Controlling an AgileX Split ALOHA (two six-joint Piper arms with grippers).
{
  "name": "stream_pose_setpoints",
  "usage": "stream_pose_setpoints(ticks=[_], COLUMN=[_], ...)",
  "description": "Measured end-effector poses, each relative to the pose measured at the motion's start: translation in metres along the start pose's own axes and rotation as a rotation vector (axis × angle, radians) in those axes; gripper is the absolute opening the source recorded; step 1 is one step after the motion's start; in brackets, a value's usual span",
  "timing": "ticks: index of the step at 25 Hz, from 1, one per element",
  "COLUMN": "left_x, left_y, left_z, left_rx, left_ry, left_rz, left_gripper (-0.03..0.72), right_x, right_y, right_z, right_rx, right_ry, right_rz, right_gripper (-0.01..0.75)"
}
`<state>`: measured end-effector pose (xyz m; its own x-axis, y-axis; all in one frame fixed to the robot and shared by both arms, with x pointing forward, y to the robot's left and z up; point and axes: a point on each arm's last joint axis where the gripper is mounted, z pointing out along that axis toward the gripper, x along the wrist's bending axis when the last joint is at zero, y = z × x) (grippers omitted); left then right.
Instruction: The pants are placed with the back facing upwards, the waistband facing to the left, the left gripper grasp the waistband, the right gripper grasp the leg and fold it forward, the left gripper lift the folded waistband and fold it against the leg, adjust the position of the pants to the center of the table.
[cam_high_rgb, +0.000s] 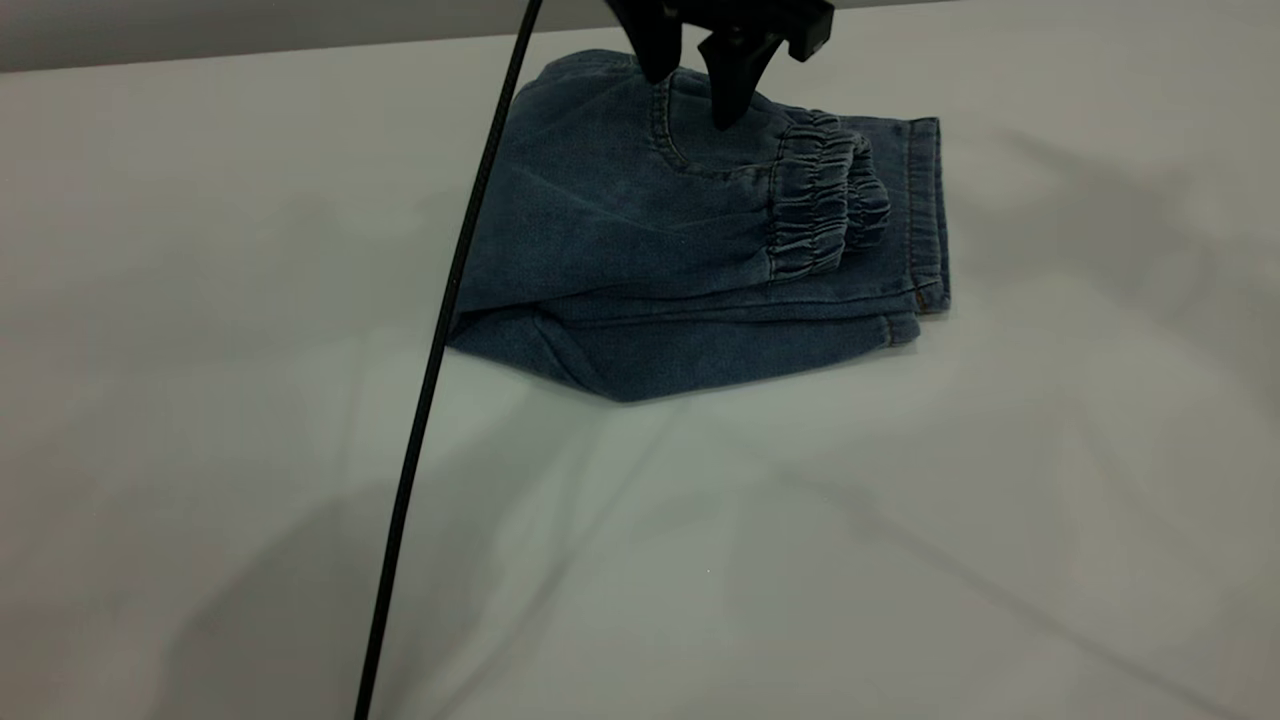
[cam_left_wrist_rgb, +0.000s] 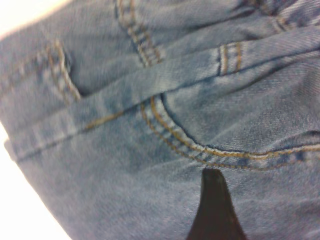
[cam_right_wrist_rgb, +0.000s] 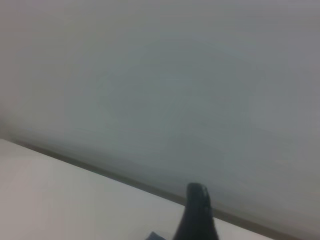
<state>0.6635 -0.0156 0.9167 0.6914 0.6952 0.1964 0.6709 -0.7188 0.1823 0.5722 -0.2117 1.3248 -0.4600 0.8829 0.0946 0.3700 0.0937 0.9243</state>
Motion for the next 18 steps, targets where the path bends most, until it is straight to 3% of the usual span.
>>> stream_pose_setpoints(ticks=[11,18], left_x=[-0.019,-0.025], left_y=[-0.009,-0.013], left_z=[0.051,0.070], left_rx=[0.055,0.059], left_ry=[-0.127,-0.153], left_rz=[0.503,0.579], left_gripper=[0.455,0.455], right_x=[0.002,0.002], right_y=[0.000,0.000], right_z=[0.000,0.000], right_rx=[-0.004,-0.004], right_ry=[0.026,0.024], right_rz=[0.009,-0.007], right_gripper=[0.482,0.482])
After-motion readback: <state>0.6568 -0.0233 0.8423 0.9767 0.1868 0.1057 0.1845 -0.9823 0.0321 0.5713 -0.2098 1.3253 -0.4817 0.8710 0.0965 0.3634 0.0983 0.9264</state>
